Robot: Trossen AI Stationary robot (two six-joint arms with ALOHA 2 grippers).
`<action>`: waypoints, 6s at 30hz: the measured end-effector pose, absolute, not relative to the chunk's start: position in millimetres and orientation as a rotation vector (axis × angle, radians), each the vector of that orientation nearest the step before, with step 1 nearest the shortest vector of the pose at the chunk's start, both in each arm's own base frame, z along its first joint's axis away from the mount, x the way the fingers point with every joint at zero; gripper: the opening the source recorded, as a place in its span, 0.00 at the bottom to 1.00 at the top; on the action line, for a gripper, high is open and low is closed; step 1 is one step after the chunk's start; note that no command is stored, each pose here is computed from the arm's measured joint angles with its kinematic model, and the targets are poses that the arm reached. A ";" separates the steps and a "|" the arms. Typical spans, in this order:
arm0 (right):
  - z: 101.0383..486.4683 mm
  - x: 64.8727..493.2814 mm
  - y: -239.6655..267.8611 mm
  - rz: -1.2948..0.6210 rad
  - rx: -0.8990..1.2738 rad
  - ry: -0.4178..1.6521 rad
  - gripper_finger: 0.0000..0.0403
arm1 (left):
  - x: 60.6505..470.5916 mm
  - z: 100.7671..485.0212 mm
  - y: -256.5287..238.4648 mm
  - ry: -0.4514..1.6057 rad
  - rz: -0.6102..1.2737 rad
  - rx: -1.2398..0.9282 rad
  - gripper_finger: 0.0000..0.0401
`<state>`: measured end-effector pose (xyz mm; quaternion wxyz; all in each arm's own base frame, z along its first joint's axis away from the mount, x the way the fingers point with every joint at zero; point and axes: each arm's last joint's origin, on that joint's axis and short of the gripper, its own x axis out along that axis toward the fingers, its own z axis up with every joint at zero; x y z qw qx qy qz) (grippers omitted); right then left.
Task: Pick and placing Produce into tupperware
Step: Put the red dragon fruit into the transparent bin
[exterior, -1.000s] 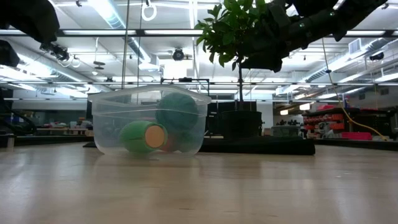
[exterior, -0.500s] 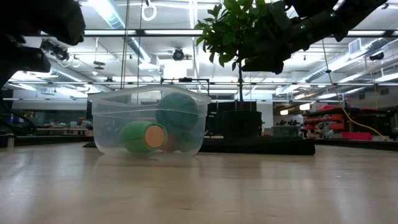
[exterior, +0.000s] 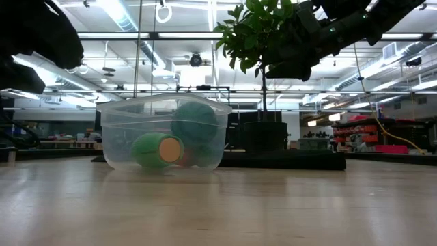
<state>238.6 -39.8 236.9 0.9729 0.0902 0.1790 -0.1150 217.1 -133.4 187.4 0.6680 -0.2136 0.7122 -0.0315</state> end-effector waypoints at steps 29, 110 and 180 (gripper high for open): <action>233.5 237.3 -39.6 -0.234 0.183 0.398 0.72 | 227.9 162.8 -135.8 1.669 -0.030 -0.474 0.70; 232.1 236.6 -39.5 -0.235 0.184 0.415 0.72 | 240.4 137.0 -141.3 1.649 -0.139 -0.346 0.57; 230.5 235.8 -39.6 -0.231 0.154 0.437 0.72 | 348.9 218.3 1.1 1.533 -0.192 0.056 0.57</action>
